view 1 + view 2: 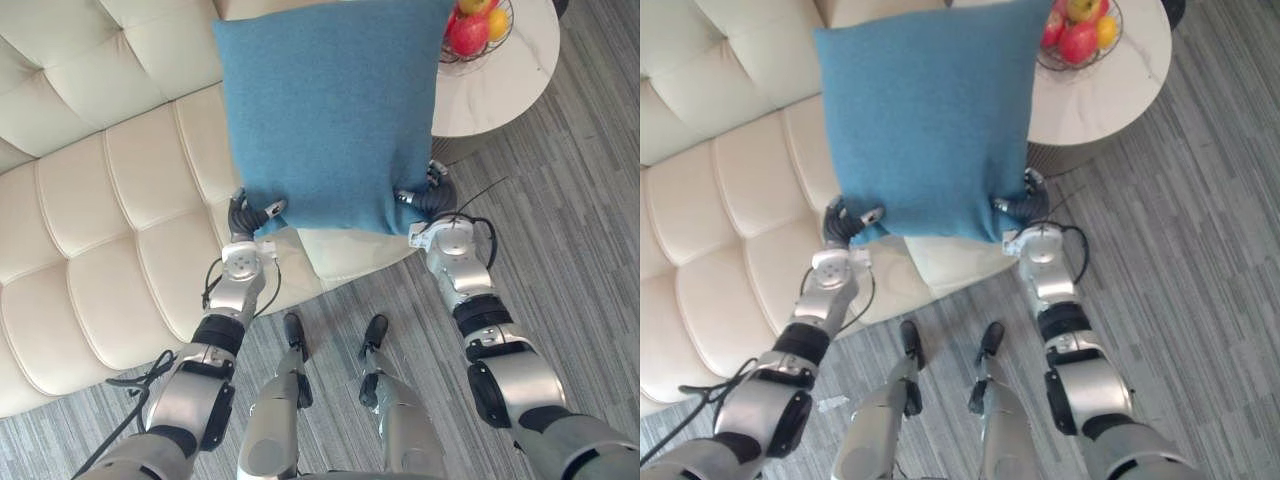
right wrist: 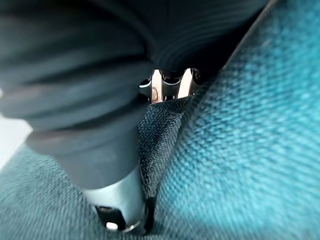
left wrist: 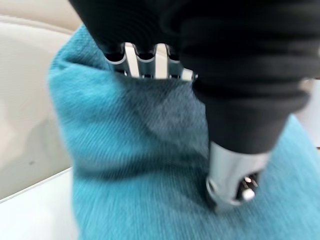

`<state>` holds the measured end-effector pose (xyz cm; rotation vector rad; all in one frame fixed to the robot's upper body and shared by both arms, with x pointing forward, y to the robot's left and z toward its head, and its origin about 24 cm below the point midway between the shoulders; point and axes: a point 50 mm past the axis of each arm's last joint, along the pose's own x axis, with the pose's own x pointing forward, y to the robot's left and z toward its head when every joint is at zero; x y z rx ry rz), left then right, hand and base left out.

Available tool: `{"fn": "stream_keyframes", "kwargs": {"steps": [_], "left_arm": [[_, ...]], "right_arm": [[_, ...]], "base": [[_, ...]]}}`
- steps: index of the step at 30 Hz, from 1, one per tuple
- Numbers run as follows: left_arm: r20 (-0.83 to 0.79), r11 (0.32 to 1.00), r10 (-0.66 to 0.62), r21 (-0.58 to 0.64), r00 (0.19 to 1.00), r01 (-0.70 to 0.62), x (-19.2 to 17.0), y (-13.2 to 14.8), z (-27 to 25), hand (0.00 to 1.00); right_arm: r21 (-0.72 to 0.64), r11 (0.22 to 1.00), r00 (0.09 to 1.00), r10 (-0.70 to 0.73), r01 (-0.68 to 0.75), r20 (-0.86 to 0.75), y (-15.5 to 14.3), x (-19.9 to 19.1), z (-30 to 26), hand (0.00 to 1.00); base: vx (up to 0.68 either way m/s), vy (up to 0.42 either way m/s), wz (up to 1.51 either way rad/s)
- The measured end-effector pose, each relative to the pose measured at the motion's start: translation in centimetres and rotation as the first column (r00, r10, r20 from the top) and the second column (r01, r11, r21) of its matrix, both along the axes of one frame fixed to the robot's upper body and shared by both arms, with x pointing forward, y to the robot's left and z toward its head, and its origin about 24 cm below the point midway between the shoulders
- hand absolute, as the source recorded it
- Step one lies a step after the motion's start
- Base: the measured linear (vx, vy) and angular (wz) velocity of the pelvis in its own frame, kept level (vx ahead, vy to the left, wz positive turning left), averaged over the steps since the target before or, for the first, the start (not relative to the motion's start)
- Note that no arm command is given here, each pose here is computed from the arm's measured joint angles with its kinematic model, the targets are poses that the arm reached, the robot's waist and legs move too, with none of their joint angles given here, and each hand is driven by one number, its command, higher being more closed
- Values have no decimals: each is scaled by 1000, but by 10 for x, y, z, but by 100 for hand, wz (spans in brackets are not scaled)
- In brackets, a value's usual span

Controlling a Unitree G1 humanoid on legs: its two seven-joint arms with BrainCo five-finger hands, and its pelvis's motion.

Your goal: Pick up cushions and gather them together orderly.

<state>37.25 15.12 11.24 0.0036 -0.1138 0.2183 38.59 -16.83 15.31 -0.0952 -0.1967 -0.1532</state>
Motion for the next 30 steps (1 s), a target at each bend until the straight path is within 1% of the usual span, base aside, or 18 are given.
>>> {"fn": "stream_keyframes", "kwargs": {"steps": [6, 8, 11, 15, 20, 23, 25, 30], "left_arm": [[87, 999, -43, -28, 995, 46, -2, -14, 21, 100], [111, 997, -69, -27, 991, 72, -5, -19, 25, 100], [142, 992, -112, -39, 983, 118, -22, -26, 19, 100], [81, 985, -162, -54, 983, 166, -48, -35, -12, 100], [-13, 973, -193, -131, 981, 190, -82, -36, -50, 100], [-57, 967, -203, -169, 977, 191, -103, -31, -66, 100], [-75, 958, -214, -211, 974, 194, -124, -28, -74, 100], [-93, 922, -244, -331, 965, 201, -158, -25, -83, 100]], "right_arm": [[81, 997, 999, 15, -17, 28, 0, -8, 0, 100], [107, 994, 1000, 19, -21, 20, -1, -15, -10, 100], [139, 990, 1000, 19, -17, -16, -4, -35, -37, 100], [157, 987, 995, 4, 12, -104, -12, -64, -75, 100], [194, 981, 983, 12, 24, -183, -15, -102, -110, 100], [231, 973, 977, 38, 12, -212, -12, -123, -124, 100], [259, 966, 975, 52, 6, -218, -10, -142, -131, 100], [278, 961, 972, 68, -3, -224, -12, -173, -136, 100]], "base": [[48, 8, 6], [49, 2, 3], [47, 0, -3], [50, 9, 3], [78, 12, 10], [98, -1, 7], [110, 4, 5], [38, 20, 8]]}}
